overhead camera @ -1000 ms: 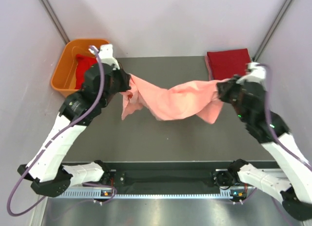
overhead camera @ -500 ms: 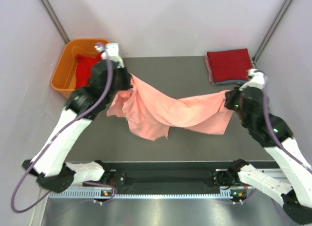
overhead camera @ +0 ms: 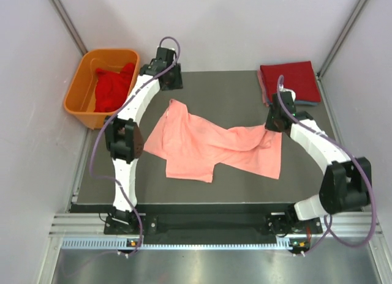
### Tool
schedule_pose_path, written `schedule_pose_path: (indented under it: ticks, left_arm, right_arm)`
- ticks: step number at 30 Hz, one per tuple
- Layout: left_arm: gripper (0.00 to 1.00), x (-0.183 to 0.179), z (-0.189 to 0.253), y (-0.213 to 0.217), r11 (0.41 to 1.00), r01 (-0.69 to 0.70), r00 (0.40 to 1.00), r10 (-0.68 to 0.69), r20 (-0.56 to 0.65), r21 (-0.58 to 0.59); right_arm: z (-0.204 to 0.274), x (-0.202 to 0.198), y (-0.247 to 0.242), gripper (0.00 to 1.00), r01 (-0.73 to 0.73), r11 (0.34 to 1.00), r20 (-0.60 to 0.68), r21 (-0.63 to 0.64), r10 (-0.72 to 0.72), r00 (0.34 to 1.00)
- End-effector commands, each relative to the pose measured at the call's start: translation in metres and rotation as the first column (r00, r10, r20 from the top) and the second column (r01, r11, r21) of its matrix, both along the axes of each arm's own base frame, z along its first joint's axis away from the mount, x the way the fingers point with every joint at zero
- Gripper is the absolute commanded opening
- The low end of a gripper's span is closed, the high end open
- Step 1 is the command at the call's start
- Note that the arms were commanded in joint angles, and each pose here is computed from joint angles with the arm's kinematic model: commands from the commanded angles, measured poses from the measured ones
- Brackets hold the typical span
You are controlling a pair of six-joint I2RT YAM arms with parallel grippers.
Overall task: Fold and stack the t-shirts
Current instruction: Flatten the tshirt out
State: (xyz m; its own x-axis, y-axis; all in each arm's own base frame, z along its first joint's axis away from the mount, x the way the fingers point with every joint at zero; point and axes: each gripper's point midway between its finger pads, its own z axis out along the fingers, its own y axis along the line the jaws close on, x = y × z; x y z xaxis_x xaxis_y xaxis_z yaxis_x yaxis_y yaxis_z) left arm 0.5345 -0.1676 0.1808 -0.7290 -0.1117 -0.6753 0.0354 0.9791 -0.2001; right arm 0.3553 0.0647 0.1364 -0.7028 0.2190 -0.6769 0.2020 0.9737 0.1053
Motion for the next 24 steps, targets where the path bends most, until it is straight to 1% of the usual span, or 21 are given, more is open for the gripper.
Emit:
schedule_pose_path:
  ticks: [1, 2, 3, 4, 5, 6, 7, 8, 9, 10, 11, 12, 13, 14, 15, 16, 17, 19, 22, 24]
  left_arm:
    - [0.52, -0.024, 0.057, 0.005, 0.998, -0.006, 0.999, 0.004, 0.037, 0.062]
    - [0.52, -0.041, 0.076, 0.012, 0.997, -0.031, 0.997, 0.026, 0.067, 0.075]
    - [0.51, -0.052, 0.077, 0.015, 0.99, -0.093, 0.993, 0.084, 0.086, 0.106]
    - [0.51, -0.08, 0.029, 0.021, 0.983, -0.098, 0.995, 0.102, -0.016, 0.153]
    - [0.51, -0.105, 0.049, 0.022, 0.989, -0.102, 0.995, 0.099, 0.029, 0.108]
    - [0.51, -0.135, 0.0, 0.021, 0.989, -0.098, 0.993, 0.104, -0.048, 0.115]
    - [0.51, -0.156, 0.015, 0.026, 0.991, -0.118, 0.993, 0.119, -0.004, 0.069]
    - [0.51, -0.172, 0.003, 0.027, 0.991, -0.119, 0.993, 0.12, -0.016, 0.058]
    - [0.51, -0.198, -0.033, 0.035, 0.99, -0.125, 0.988, 0.131, -0.084, 0.072]
    - [0.52, -0.209, -0.037, 0.033, 0.992, -0.12, 0.988, 0.123, -0.091, 0.042]
    - [0.52, -0.22, -0.034, 0.037, 0.992, -0.127, 0.989, 0.128, -0.079, 0.018]
    - [0.52, -0.237, -0.055, 0.042, 0.989, -0.144, 0.981, 0.146, -0.129, 0.024]
    - [0.52, -0.239, -0.049, 0.039, 0.989, -0.145, 0.985, 0.142, -0.094, -0.024]
    - [0.53, -0.242, -0.053, 0.036, 0.99, -0.133, 0.988, 0.129, -0.088, -0.045]
    - [0.54, -0.251, -0.069, 0.037, 0.989, -0.136, 0.986, 0.129, -0.11, -0.056]
    - [0.54, -0.251, -0.071, 0.032, 0.988, -0.125, 0.987, 0.116, -0.11, -0.086]
    - [0.54, -0.252, -0.076, 0.03, 0.987, -0.135, 0.984, 0.123, -0.127, -0.092]
    - [0.54, -0.254, -0.087, 0.033, 0.987, -0.147, 0.979, 0.136, -0.152, -0.066]
    - [0.51, -0.258, -0.112, 0.041, 0.985, -0.17, 0.963, 0.167, -0.211, 0.002]
    - [0.49, -0.261, -0.124, 0.041, 0.986, -0.169, 0.958, 0.166, -0.234, 0.007]
  right_arm:
    - [0.036, 0.035, 0.009, 0.19, -0.012, 0.997, 0.098, 0.071, 0.005, 0.995]
    - [0.037, 0.036, 0.01, 0.21, -0.009, 0.997, 0.101, 0.075, 0.002, 0.995]
    - [0.042, 0.035, 0.01, 0.25, -0.005, 0.996, 0.111, 0.087, -0.004, 0.994]
    - [0.043, 0.031, 0.012, 0.32, -0.009, 0.995, 0.11, 0.099, -0.002, 0.994]
    - [0.044, 0.027, 0.012, 0.35, -0.01, 0.994, 0.107, 0.107, -0.002, 0.994]
    - [0.051, 0.022, 0.013, 0.37, -0.01, 0.992, 0.122, 0.124, -0.005, 0.993]
    - [0.041, 0.011, 0.017, 0.4, -0.023, 0.991, 0.1, 0.129, 0.01, 0.995]
    - [0.04, 0.004, 0.019, 0.41, -0.03, 0.991, 0.099, 0.134, 0.017, 0.995]
    - [0.044, -0.004, 0.022, 0.43, -0.035, 0.988, 0.116, 0.152, 0.017, 0.993]
    - [0.032, -0.016, 0.03, 0.45, -0.059, 0.985, 0.092, 0.161, 0.045, 0.995]
    - [0.03, -0.022, 0.034, 0.46, -0.072, 0.983, 0.092, 0.167, 0.057, 0.994]
    - [0.034, -0.028, 0.039, 0.47, -0.082, 0.98, 0.109, 0.179, 0.063, 0.992]
    - [0.033, -0.035, 0.046, 0.49, -0.092, 0.979, 0.118, 0.18, 0.071, 0.991]
    - [0.03, -0.038, 0.05, 0.49, -0.104, 0.979, 0.112, 0.174, 0.085, 0.99]
    - [0.036, -0.04, 0.054, 0.5, -0.108, 0.977, 0.128, 0.184, 0.085, 0.988]
    - [0.037, -0.043, 0.061, 0.5, -0.127, 0.975, 0.134, 0.182, 0.103, 0.986]
    - [0.043, -0.045, 0.065, 0.5, -0.133, 0.972, 0.149, 0.194, 0.105, 0.983]
    - [0.05, -0.051, 0.076, 0.5, -0.167, 0.965, 0.165, 0.202, 0.134, 0.977]
    - [0.058, -0.06, 0.086, 0.51, -0.197, 0.954, 0.188, 0.226, 0.156, 0.97]
    - [0.062, -0.064, 0.087, 0.5, -0.202, 0.95, 0.203, 0.238, 0.155, 0.967]
